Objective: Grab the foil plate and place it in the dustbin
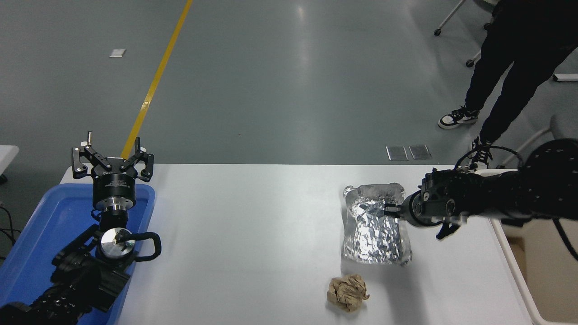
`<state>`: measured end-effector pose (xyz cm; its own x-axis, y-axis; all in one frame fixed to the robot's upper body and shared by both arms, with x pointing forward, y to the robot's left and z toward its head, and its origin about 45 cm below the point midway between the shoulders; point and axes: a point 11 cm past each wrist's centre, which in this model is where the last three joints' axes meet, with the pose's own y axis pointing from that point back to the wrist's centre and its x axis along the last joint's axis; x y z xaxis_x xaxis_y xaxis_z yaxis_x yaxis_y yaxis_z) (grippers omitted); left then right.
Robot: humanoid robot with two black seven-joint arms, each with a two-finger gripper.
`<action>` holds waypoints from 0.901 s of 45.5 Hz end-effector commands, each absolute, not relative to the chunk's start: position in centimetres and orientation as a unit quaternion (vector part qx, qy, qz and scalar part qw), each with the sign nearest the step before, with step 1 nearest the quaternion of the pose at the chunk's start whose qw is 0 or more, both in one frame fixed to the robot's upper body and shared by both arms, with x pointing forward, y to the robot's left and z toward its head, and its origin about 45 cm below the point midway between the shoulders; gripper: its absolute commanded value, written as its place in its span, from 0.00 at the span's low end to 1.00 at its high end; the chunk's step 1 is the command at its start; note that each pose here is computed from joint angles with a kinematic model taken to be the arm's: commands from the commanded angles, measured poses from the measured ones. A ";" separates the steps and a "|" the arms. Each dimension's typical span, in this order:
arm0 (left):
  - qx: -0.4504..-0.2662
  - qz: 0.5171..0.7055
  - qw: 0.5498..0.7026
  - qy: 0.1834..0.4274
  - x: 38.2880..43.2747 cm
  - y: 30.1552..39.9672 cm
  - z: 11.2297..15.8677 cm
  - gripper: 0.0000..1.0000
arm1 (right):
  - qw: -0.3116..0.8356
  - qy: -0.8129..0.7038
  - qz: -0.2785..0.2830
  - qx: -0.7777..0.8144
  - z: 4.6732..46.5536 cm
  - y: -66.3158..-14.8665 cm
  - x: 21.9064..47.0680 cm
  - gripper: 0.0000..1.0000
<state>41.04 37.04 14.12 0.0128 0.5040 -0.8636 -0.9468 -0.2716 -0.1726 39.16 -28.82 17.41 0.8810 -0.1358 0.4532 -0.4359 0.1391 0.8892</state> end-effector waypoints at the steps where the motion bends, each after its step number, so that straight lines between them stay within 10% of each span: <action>1: -0.450 0.659 0.550 0.246 41.00 37.11 14.09 0.99 | 0.725 -0.246 0.137 0.629 30.7 -30.4 39.4 0.00; 16: -0.450 0.659 0.551 0.245 40.99 37.19 14.12 0.99 | 0.693 -0.249 0.213 0.642 48.3 -26.9 38.7 0.00; 41: -0.450 0.659 0.550 0.245 40.99 37.13 14.10 0.99 | 0.810 -0.313 0.164 0.469 46.8 -46.5 36.7 0.00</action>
<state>41.00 37.15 14.11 0.0107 0.5045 -0.8634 -0.9462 -0.2740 -0.1719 38.39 -36.29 47.94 0.7626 -0.0338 0.6460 -0.6053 0.3149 0.7311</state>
